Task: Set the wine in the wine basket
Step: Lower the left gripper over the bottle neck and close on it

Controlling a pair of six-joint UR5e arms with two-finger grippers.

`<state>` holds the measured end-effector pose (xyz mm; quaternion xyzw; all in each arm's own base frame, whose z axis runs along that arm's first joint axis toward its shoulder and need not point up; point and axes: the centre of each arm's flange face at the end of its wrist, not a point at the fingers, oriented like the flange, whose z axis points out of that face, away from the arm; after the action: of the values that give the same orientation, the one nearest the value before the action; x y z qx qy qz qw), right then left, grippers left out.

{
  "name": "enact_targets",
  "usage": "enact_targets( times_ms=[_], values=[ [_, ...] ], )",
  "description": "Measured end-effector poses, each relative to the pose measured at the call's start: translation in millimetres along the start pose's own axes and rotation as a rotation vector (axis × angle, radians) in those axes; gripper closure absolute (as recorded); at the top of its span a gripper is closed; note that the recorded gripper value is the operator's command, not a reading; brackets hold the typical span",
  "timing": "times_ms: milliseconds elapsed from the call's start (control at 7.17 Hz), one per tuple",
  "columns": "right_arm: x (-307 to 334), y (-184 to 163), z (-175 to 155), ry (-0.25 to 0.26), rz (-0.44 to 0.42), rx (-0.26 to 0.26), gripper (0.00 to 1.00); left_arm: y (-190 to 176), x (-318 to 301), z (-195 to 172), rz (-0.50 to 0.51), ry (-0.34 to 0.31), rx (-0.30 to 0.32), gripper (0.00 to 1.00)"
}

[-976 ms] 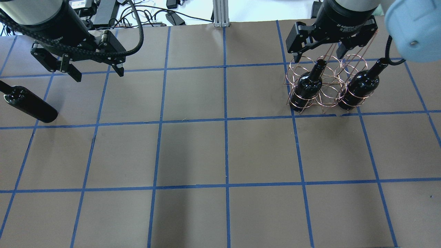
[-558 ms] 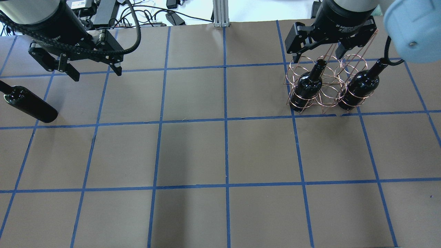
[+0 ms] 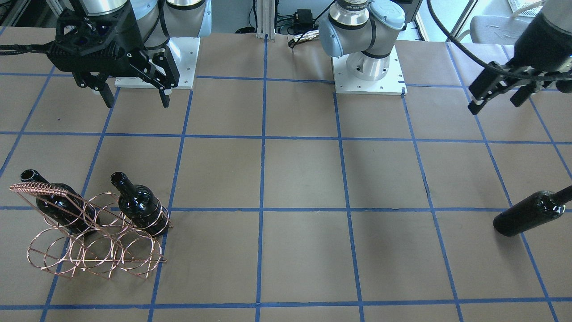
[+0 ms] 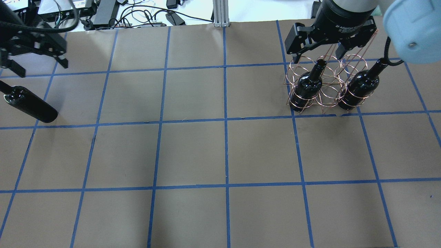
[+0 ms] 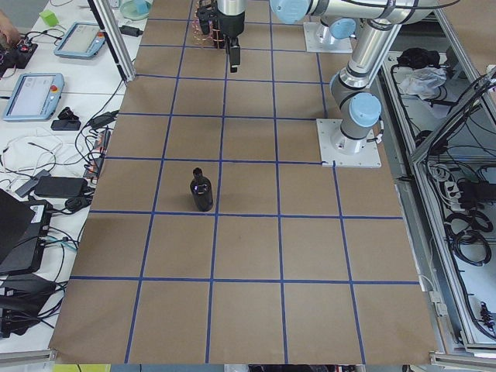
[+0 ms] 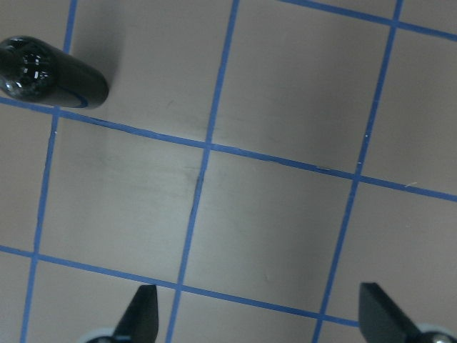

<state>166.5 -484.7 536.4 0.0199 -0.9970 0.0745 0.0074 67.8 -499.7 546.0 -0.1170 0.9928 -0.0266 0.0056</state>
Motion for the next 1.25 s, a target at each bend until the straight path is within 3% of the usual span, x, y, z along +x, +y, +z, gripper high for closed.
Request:
enact_targets(
  times_ms=[418, 1255],
  values=[
    [0, 1, -1, 0.002, -0.001, 0.003, 0.00, -40, -96, 29, 0.016, -0.023, 0.048, 0.00],
    [0, 1, -1, 0.000, 0.000, 0.003, 0.00, -111, -198, 125, 0.101, -0.028, 0.036, 0.06]
  ],
)
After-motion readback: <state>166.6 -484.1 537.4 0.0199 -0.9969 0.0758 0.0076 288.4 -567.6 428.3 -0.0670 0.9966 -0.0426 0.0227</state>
